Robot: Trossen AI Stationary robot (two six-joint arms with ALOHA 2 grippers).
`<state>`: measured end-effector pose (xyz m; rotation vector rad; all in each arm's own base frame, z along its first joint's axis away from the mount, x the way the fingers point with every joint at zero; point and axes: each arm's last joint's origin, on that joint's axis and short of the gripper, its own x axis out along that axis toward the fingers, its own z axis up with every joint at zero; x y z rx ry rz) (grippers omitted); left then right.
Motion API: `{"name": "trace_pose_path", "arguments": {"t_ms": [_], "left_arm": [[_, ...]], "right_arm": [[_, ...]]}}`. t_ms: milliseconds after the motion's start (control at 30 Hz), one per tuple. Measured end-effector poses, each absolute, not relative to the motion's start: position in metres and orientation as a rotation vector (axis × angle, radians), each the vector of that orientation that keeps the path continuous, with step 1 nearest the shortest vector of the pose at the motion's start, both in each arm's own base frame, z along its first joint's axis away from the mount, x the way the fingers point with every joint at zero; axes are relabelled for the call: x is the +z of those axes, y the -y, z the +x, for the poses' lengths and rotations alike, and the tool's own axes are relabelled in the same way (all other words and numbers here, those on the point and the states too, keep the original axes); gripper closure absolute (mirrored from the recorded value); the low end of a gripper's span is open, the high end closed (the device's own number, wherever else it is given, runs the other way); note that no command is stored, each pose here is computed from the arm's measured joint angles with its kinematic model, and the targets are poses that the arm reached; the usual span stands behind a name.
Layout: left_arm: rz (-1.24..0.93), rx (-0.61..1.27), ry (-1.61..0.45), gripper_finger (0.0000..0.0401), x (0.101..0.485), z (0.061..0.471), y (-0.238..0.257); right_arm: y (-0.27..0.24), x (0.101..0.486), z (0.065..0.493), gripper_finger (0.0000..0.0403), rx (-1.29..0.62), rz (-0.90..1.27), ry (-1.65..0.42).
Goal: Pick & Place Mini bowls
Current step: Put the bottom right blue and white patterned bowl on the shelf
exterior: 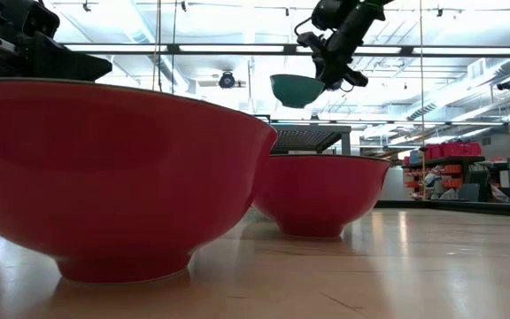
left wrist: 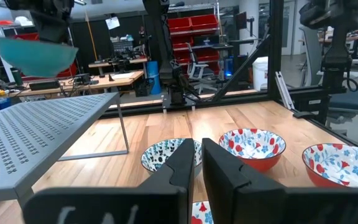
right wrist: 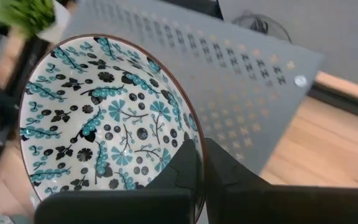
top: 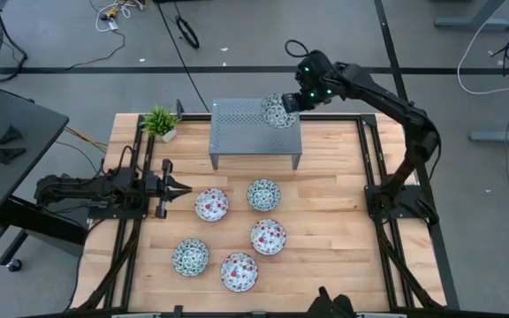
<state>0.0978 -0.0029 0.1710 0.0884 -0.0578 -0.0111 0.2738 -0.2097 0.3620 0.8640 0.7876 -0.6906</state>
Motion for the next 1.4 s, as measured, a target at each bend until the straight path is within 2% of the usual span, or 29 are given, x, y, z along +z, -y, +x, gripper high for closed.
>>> {"name": "trace_pose_path", "arguments": {"t_ms": [600, 1400], "left_arm": [[0.089, -0.012, 0.058, 0.0364, 0.171, 0.098, 0.003], [0.089, -0.011, 0.058, 0.0364, 0.171, 0.098, 0.003]], "right_arm": [[0.235, 0.328, 0.28, 0.0399, -0.681, 0.942, -0.904], [0.243, 0.328, 0.274, 0.0399, -0.641, 0.993, -0.87]]}}
